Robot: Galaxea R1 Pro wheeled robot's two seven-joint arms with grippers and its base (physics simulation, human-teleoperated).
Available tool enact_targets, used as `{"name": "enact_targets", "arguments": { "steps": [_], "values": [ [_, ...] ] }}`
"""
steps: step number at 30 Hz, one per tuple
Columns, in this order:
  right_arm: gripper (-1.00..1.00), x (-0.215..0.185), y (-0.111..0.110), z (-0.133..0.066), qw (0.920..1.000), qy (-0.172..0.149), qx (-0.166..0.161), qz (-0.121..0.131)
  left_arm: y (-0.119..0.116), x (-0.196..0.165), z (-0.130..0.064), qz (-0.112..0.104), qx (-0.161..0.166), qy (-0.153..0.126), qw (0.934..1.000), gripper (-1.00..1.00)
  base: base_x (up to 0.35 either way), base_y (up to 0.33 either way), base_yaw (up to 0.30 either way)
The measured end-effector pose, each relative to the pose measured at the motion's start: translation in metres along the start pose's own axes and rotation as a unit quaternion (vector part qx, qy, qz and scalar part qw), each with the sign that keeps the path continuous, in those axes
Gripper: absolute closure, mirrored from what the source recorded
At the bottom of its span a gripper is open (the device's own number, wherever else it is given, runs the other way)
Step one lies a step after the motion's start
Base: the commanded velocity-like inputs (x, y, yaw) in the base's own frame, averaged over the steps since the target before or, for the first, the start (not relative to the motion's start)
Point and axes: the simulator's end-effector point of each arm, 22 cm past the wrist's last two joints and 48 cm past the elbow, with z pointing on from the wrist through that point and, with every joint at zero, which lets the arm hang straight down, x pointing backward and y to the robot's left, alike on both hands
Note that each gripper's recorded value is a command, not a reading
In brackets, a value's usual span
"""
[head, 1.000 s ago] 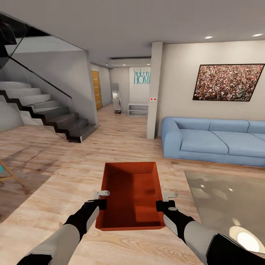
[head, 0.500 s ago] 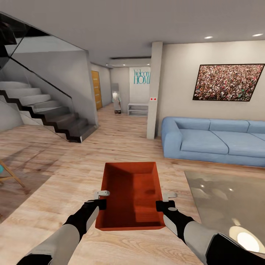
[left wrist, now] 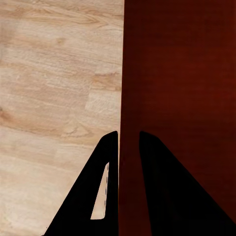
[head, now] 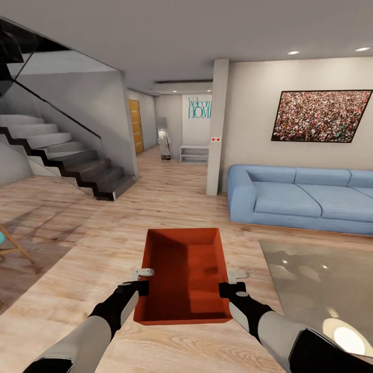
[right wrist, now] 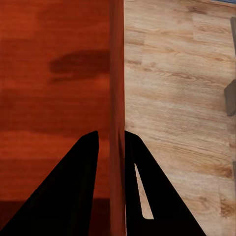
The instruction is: Move the two storage containers from the living room to the garage. In the garage, place one container on the floor and stack the other container on top of it (either order is fine).
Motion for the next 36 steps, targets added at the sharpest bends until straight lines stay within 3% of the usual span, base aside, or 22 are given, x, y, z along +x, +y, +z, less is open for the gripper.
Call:
{"name": "enact_targets", "arguments": {
  "steps": [6, 22, 36],
  "values": [
    [1.00, 0.001, 0.000, 0.000, 1.0000, 0.003, 0.001, -0.004, 0.000, 0.003, 0.001, -0.002, 0.001, 0.003, 1.0000, 1.00, 0.000, 0.000, 0.000],
    [1.00, -0.024, -0.001, 0.000, 0.9996, -0.028, -0.001, 0.004, -0.001, -0.024, -0.004, -0.001, 0.002, -0.028, 0.9996, 1.00, 0.004, 0.001, 0.000],
    [1.00, -0.026, 0.000, -0.001, 0.9995, -0.030, 0.000, 0.003, 0.000, -0.025, -0.005, -0.003, 0.001, -0.029, 0.9996, 1.00, 0.262, 0.146, 0.000]
  ]
}}
